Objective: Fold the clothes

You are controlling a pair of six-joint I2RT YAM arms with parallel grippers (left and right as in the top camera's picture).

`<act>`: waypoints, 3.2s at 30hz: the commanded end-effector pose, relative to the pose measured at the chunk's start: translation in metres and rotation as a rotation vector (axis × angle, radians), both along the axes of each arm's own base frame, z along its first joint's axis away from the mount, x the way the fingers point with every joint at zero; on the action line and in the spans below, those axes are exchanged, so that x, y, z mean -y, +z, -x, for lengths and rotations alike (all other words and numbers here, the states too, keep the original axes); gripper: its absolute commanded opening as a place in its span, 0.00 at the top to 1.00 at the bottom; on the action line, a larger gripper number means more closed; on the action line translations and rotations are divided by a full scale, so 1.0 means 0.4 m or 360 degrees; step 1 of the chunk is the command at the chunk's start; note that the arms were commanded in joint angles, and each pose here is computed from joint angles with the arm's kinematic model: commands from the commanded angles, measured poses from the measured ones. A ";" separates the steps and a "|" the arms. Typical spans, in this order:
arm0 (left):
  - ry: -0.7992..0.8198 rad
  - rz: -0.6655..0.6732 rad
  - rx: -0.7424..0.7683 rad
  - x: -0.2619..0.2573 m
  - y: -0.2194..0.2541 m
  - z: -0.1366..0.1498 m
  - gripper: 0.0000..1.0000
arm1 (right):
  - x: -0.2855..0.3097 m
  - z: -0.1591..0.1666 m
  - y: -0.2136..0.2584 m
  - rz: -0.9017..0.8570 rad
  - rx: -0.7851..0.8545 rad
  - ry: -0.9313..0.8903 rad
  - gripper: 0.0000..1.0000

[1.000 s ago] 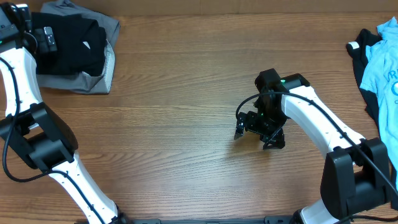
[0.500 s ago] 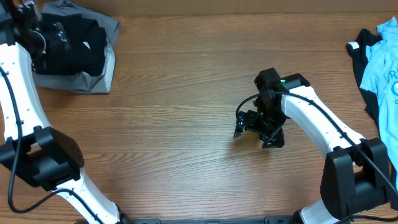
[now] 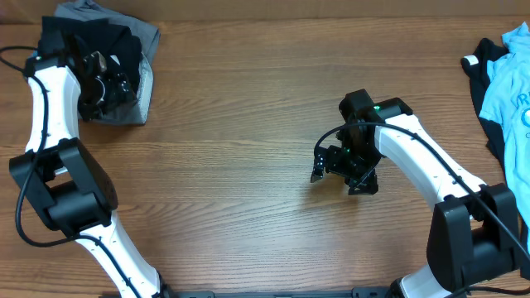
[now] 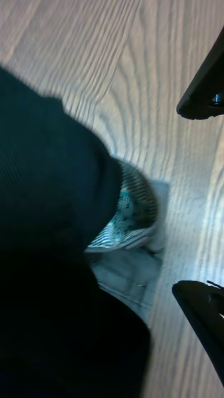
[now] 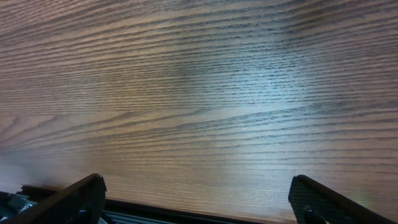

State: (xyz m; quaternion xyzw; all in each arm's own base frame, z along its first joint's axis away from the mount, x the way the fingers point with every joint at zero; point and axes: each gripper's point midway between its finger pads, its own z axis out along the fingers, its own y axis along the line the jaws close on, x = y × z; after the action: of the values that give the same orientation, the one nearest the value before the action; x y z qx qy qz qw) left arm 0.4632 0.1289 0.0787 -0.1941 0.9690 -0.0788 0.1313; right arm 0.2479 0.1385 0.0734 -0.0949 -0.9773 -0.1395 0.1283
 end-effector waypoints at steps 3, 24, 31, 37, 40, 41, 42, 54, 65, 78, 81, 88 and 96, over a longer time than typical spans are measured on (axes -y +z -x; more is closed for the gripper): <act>-0.0010 -0.0040 0.0024 -0.006 -0.037 -0.018 0.17 | -0.010 -0.021 0.031 -0.0041 0.0088 0.0015 0.02; -0.0167 -0.0044 0.0015 0.068 -0.149 -0.072 0.30 | -0.007 -0.013 0.031 -0.0033 0.0068 0.0015 0.02; -0.0193 -0.0070 0.0092 0.086 -0.084 -0.085 0.47 | -0.010 -0.021 0.030 -0.0040 0.0089 0.0014 0.01; -0.0261 -0.0098 0.0165 0.118 -0.014 -0.090 0.45 | -0.010 -0.022 0.030 -0.0041 0.0092 0.0015 0.01; -0.0290 -0.0099 0.0163 0.137 -0.001 -0.086 0.46 | -0.010 -0.022 0.030 -0.0041 0.0092 0.0015 0.01; -0.0306 -0.0097 0.0155 0.144 0.000 -0.082 0.46 | -0.010 -0.022 0.030 -0.0041 0.0092 0.0015 0.01; -0.0317 -0.0092 0.0138 0.152 -0.002 -0.076 0.47 | -0.010 -0.022 0.030 -0.0041 0.0091 0.0014 0.01; -0.0332 -0.0060 0.0024 0.183 -0.008 -0.037 0.42 | -0.010 -0.022 0.030 -0.0041 0.0091 0.0014 0.01; -0.0137 -0.0309 -0.0112 0.094 0.028 -0.006 0.43 | -0.010 -0.022 0.030 -0.0042 0.0092 0.0015 0.01; 0.0158 -0.0700 -0.0242 -0.021 0.136 0.042 0.64 | -0.010 -0.022 0.030 -0.0041 0.0091 0.0014 0.01; 0.0196 -0.0718 -0.0088 -0.030 0.180 -0.010 0.86 | -0.010 -0.022 0.030 -0.0041 0.0091 0.0015 0.01; 0.0307 -0.0765 0.0298 -0.083 0.236 -0.144 0.96 | -0.010 -0.022 0.030 -0.0041 0.0092 0.0014 0.01; 0.0319 -0.0744 0.0228 -0.128 0.179 -0.138 0.96 | -0.010 -0.026 0.030 -0.0039 0.0102 0.0015 0.01</act>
State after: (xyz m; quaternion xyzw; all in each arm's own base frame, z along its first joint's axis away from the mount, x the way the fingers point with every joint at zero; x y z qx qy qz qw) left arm 0.5195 0.1681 0.1545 -0.2402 0.9258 0.1442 0.2537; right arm 0.2500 0.1390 0.0731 -0.0924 -0.9778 -0.1412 0.1238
